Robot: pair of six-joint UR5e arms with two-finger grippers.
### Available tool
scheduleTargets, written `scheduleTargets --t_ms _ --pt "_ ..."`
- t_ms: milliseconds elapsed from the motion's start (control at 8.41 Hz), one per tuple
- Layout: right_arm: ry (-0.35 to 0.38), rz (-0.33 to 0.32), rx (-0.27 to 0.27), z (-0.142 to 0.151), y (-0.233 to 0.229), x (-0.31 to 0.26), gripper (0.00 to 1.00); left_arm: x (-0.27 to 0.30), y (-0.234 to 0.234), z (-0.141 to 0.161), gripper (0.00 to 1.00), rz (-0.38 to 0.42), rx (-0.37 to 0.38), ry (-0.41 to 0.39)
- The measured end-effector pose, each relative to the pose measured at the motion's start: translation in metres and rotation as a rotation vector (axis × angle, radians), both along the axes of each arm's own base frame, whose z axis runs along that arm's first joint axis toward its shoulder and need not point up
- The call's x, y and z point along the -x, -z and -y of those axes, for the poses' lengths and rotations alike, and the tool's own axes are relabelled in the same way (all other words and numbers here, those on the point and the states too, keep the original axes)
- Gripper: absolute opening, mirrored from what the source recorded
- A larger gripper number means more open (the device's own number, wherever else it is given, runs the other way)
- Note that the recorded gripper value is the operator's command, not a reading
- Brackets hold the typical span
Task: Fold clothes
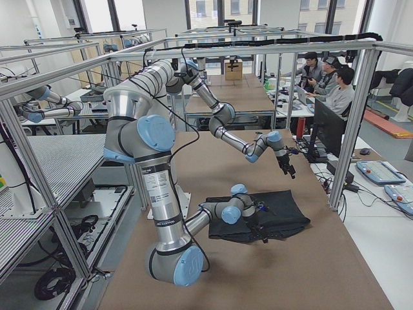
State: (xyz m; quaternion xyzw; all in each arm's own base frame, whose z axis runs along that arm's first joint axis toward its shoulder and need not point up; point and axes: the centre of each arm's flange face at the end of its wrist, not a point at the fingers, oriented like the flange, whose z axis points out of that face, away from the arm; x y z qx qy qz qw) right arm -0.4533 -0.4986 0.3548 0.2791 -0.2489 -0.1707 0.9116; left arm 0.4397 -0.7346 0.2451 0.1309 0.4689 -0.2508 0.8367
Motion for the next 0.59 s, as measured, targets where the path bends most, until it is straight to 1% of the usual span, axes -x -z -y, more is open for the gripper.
scheduleTargets --t_ms 238,357,476,595 --pt "-0.029 0.031 0.012 0.023 0.051 0.019 0.94 0.0 -0.003 0.0 1.0 0.001 0.002 -0.001" --pt "-0.069 0.047 0.045 0.041 0.075 0.039 0.94 0.0 -0.005 -0.001 1.0 0.002 0.003 -0.001" --pt "-0.103 0.054 0.079 0.057 0.087 0.057 0.94 0.001 -0.005 -0.001 1.0 0.002 0.003 0.0" --pt "-0.12 0.056 0.095 0.065 0.09 0.067 0.94 0.001 -0.003 -0.002 1.0 -0.002 0.002 0.002"
